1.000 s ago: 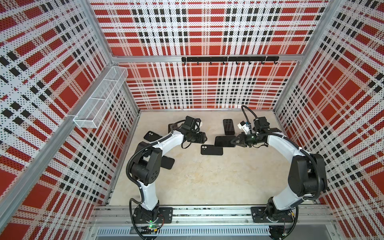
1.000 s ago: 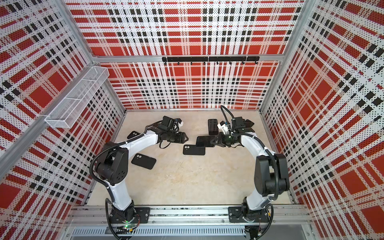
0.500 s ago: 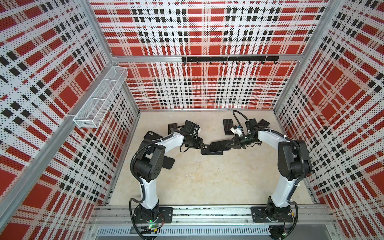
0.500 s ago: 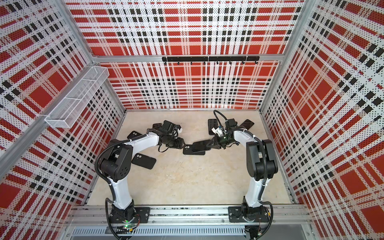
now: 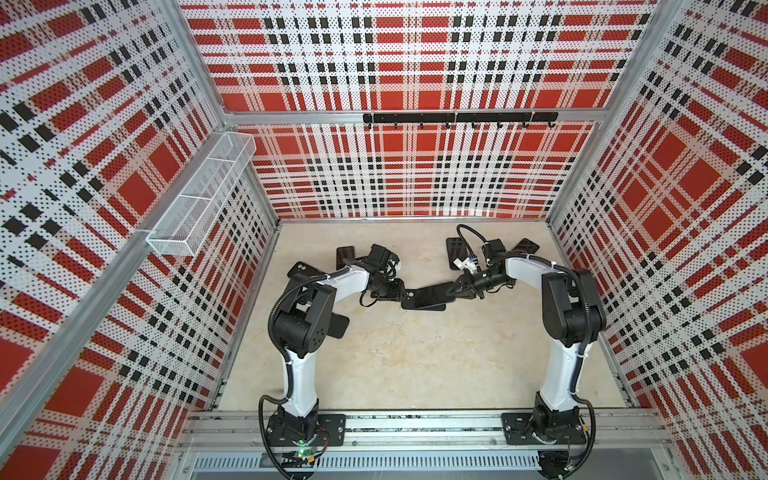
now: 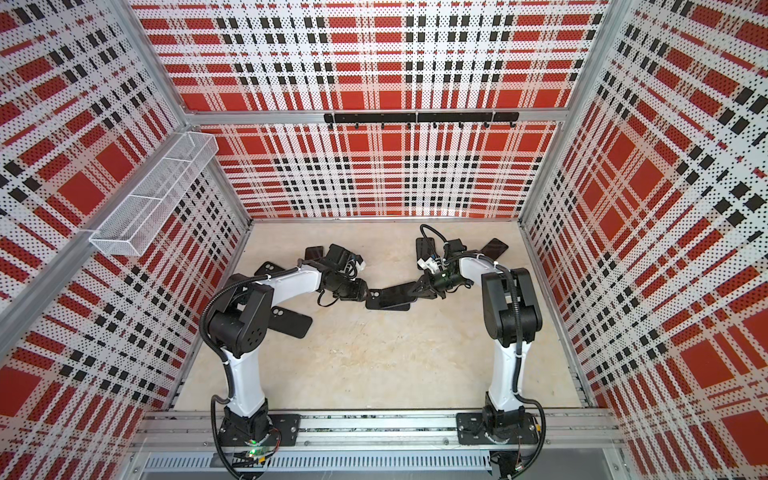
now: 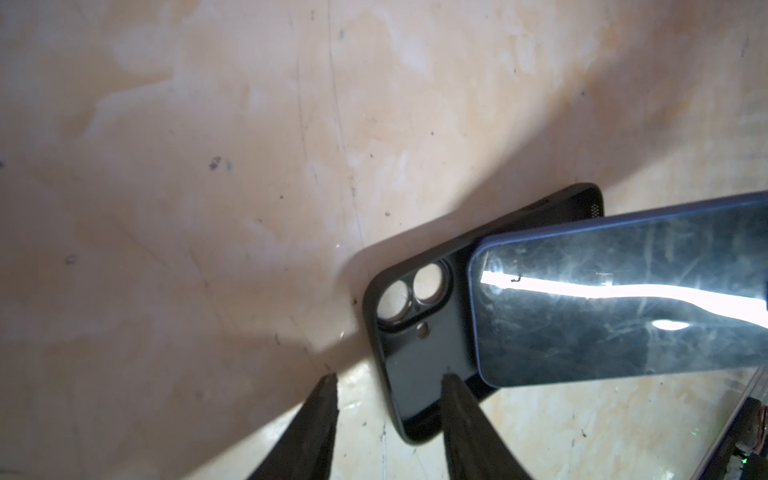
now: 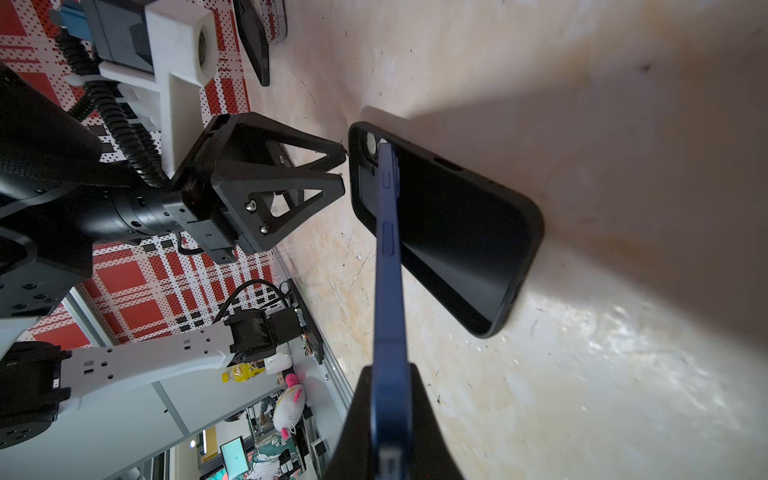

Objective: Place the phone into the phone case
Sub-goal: 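Lower the phone into the black case with the right gripper while left gripper holds case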

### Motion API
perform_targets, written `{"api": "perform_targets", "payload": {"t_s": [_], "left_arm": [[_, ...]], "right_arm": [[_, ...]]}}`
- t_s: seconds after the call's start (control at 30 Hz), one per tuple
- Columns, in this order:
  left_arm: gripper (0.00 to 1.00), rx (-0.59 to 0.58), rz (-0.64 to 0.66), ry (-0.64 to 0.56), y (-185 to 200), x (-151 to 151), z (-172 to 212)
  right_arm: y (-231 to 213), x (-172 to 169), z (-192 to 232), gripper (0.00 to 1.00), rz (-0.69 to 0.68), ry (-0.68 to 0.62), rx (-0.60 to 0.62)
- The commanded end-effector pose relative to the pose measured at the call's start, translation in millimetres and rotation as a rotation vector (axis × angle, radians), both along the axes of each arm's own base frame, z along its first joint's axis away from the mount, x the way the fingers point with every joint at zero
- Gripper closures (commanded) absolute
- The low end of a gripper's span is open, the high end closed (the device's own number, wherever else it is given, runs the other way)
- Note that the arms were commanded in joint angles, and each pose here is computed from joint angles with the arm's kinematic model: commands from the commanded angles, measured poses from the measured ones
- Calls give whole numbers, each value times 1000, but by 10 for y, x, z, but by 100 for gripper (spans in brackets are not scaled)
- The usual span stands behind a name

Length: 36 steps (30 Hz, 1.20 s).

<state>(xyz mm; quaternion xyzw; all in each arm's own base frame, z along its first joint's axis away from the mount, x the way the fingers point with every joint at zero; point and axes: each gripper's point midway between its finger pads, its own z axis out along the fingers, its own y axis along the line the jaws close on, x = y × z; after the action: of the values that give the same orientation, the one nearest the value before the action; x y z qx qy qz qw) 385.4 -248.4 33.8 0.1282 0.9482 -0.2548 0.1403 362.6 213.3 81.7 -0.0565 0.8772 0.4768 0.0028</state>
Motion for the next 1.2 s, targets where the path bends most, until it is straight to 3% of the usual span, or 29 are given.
{"api": "perform_targets", "payload": {"t_s": [0.0,0.73,0.83,1.03,1.17], "left_arm": [[57,-17,-9,32,-2,-38,-92],[56,-96,-35,73,-166,-136,-94],[56,-105,-43,78,-196,-157,-85],[55,-96,-43,71,-198,-159,-75],[55,-85,-44,70,-199,-165,-84]], "right_arm": [[91,43,-6,98,23,-6,40],[333,26,-469,91,37,97,22],[356,19,-497,87,44,99,11],[347,12,-494,68,50,82,-27],[298,27,-433,63,48,56,-73]]}}
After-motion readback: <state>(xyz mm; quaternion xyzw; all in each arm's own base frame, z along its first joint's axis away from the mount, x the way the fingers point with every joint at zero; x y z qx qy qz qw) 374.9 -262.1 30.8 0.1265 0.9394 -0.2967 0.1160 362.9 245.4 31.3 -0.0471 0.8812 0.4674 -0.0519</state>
